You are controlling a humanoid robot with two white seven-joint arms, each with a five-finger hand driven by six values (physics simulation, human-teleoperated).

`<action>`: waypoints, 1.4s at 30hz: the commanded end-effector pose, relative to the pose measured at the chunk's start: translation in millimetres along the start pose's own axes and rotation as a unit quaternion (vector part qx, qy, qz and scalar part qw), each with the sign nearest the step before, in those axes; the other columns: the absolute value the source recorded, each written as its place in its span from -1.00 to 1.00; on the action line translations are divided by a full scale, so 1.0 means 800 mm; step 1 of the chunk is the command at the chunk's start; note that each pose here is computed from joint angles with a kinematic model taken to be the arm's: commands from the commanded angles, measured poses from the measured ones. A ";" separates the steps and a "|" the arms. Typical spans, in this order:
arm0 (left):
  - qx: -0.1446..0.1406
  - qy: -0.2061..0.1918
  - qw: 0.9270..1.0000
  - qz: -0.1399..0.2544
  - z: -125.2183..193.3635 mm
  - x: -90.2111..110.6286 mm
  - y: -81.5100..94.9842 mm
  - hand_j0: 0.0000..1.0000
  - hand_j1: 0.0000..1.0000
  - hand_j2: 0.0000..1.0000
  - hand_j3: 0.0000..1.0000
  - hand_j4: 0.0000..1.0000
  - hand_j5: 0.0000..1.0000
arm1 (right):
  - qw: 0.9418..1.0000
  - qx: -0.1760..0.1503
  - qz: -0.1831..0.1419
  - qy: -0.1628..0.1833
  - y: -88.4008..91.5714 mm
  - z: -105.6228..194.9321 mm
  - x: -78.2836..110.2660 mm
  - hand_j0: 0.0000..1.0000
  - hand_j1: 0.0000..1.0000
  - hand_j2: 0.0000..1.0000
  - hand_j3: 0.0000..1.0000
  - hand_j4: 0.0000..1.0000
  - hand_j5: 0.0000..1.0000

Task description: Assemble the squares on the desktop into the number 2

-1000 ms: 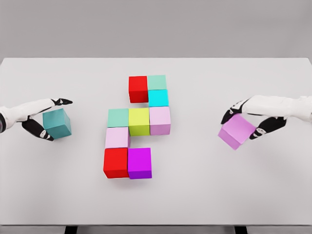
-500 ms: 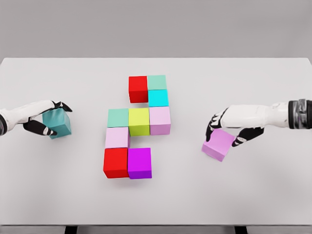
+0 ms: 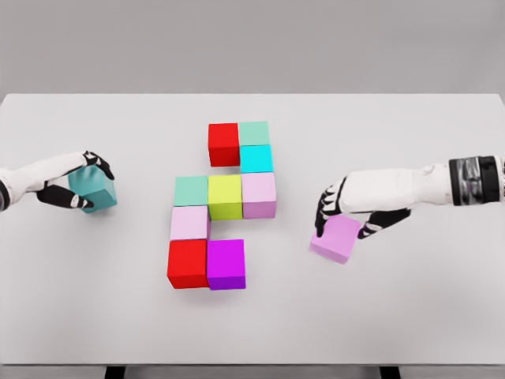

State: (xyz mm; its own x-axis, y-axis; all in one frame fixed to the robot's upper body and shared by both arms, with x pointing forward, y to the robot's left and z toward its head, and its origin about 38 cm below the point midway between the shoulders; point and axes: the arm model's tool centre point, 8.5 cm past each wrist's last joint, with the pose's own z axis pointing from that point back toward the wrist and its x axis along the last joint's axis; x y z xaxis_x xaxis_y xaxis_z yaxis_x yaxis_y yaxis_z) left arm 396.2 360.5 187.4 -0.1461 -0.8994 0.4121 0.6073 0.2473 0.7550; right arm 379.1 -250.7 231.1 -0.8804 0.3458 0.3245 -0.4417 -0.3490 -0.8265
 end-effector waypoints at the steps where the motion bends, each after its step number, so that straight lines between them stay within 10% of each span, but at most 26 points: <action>1: 0.002 -0.008 1.000 0.002 -0.005 0.006 0.000 0.08 0.08 0.08 0.08 0.08 0.08 | 1.000 0.005 -0.004 -0.017 0.006 -0.012 0.004 0.24 0.24 0.24 0.24 0.24 0.24; 20: 0.046 -0.026 0.998 -0.046 -0.055 0.066 0.025 0.06 0.06 0.06 0.06 0.06 0.06 | 0.999 0.014 0.017 -0.044 -0.011 -0.038 0.016 0.24 0.24 0.24 0.24 0.24 0.24; 34: 0.065 -0.014 0.997 -0.045 -0.103 0.074 0.041 0.06 0.06 0.06 0.06 0.06 0.06 | 1.000 0.002 0.023 0.021 -0.022 0.025 -0.003 0.36 0.36 0.36 0.36 0.36 0.36; 42: 0.078 -0.022 0.995 -0.053 -0.119 0.092 0.052 0.05 0.05 0.05 0.05 0.05 0.05 | 0.997 -0.006 0.034 0.074 -0.031 0.073 -0.014 1.00 1.00 1.00 1.00 1.00 1.00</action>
State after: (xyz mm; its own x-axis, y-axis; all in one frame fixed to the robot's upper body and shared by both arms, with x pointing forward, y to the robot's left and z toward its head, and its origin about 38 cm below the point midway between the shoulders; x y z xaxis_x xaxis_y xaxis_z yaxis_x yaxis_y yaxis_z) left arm 483.2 274.6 202.8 -0.2354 -0.9089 0.3442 0.4593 0.2081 0.8636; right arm 387.9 -283.4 264.1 -0.8825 0.4138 0.2235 -0.3882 -0.3729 -0.8428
